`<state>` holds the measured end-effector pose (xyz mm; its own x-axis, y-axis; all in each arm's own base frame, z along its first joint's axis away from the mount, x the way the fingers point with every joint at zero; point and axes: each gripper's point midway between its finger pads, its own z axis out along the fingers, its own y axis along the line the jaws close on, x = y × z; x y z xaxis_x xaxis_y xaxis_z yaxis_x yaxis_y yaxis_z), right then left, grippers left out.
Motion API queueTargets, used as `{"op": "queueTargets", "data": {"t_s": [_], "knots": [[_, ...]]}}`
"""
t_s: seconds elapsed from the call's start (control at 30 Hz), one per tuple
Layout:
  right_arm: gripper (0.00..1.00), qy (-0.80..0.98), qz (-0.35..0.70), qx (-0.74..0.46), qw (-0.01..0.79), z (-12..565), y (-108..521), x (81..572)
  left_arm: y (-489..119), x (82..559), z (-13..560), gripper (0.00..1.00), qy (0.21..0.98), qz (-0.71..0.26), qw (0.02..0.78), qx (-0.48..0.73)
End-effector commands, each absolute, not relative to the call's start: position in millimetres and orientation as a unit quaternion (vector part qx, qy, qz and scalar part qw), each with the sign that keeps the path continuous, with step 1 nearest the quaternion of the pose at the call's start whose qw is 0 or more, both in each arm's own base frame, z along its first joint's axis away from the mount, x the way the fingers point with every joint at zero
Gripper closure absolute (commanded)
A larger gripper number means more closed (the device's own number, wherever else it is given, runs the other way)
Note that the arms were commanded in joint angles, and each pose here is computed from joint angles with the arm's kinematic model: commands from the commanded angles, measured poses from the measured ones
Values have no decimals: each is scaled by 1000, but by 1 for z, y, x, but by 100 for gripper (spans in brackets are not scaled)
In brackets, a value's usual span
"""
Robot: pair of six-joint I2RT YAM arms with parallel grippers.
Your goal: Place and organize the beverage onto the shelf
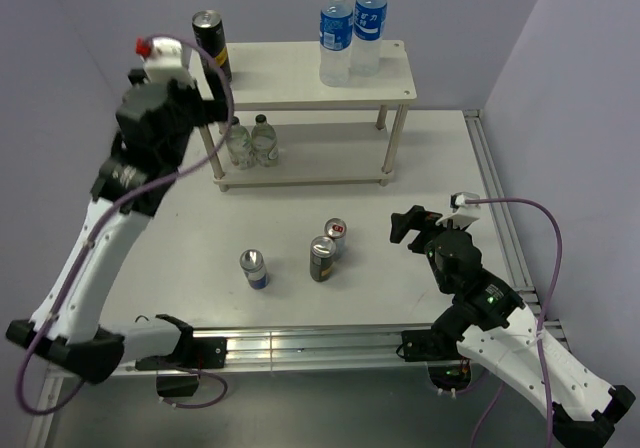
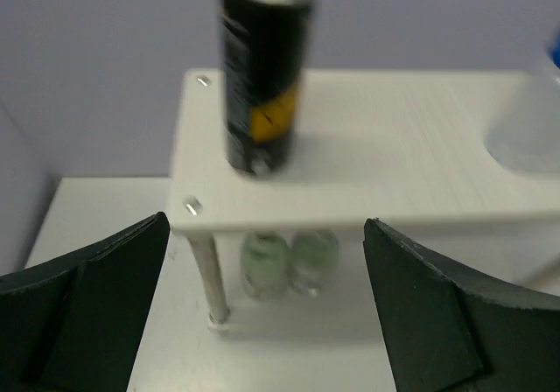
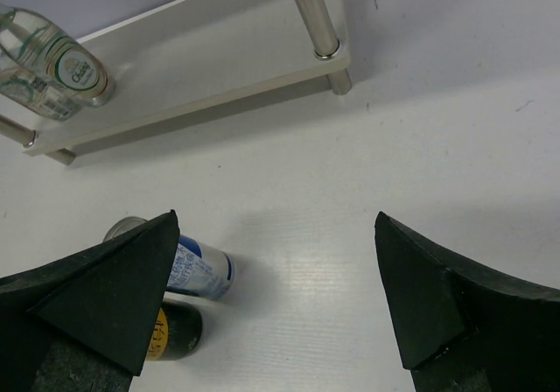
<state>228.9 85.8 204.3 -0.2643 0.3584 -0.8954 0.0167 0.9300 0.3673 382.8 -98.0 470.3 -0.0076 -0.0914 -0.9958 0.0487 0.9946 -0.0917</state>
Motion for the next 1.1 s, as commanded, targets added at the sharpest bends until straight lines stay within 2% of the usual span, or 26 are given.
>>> {"op": "queueTargets", "data": {"t_s": [0.0,0.03,0.13,0.23,0.4,0.53,0.73,1.07], "knots": [[0,776,140,132,601,207,82,230,-131,328,456,1,697,-68,713,12],[0,776,138,132,601,207,82,231,-156,302,452,1,695,-109,710,34],[0,778,138,131,599,206,83,231,-207,266,375,1,731,-183,654,73],[0,779,137,129,598,206,84,232,-241,230,333,1,737,-237,626,98],[0,782,132,129,595,203,84,233,-278,182,273,1,762,-265,576,132],[0,783,127,131,595,203,83,234,-293,162,230,1,785,-268,541,140],[0,784,126,130,593,202,84,235,-301,157,185,1,806,-241,519,154],[0,783,126,132,595,202,83,234,-331,172,146,1,809,-219,521,161]]}}
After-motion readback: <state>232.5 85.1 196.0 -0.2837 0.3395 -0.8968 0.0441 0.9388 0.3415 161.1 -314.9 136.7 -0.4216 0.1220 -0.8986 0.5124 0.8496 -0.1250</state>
